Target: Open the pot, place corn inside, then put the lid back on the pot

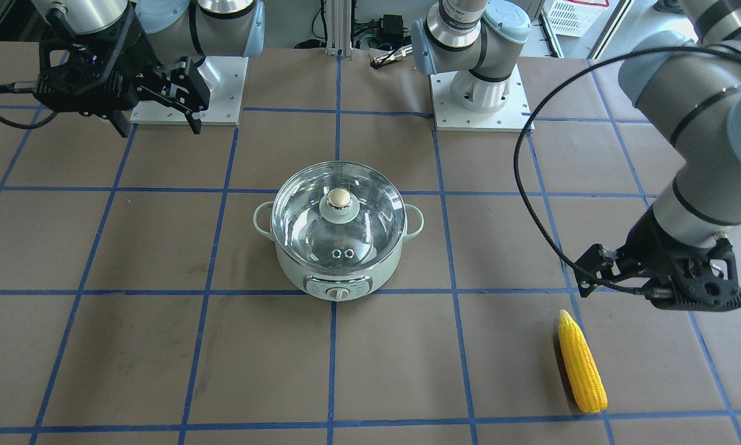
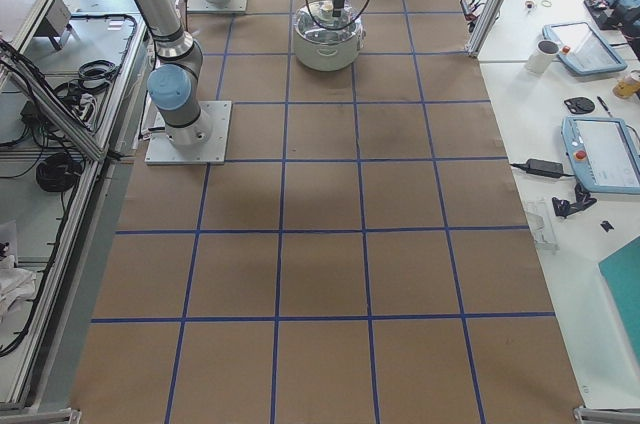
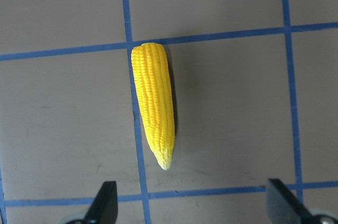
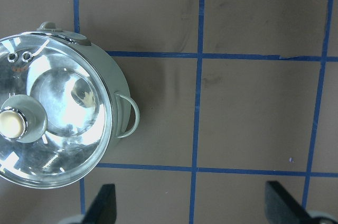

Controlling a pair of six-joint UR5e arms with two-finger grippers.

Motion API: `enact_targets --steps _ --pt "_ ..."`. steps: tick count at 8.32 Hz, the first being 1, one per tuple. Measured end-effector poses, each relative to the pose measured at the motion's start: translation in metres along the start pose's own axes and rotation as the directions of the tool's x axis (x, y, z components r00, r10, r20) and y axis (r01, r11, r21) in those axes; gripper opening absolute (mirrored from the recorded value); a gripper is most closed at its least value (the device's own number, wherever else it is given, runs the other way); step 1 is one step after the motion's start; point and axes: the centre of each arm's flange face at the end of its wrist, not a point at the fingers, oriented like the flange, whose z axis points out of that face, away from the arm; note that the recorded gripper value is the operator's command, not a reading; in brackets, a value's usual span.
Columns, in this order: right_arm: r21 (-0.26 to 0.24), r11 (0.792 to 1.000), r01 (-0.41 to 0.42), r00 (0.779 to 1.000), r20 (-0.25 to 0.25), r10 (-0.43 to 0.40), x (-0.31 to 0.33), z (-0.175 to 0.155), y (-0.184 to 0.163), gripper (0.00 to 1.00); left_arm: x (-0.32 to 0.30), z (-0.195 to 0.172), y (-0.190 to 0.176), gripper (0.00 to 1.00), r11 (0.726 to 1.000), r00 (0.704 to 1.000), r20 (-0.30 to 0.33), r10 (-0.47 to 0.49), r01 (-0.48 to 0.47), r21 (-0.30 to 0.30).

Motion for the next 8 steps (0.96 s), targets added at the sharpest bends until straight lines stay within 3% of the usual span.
enact_targets --steps 2,4,6,8 --pt "-0.005 1.000 -0.020 1.000 0.007 0.020 -0.019 0.016 -0.015 1.00 -0.021 0.063 -0.024 1.00 0.999 0.999 0.002 0.054 -0.054 0.000" --pt "0.003 1.000 0.003 1.000 0.000 -0.003 -0.092 0.046 -0.022 1.00 -0.032 0.123 -0.041 1.00 0.998 0.998 0.007 0.057 -0.057 0.008" --pt "0.015 1.000 -0.001 1.000 -0.002 0.001 -0.170 0.088 -0.022 1.00 -0.041 0.160 -0.046 1.00 0.999 0.999 0.003 0.042 -0.042 -0.002" --pt "-0.004 1.000 -0.008 1.000 -0.006 0.008 -0.205 0.126 -0.025 1.00 -0.043 0.185 -0.047 1.00 1.000 1.000 -0.008 0.010 -0.010 -0.028"
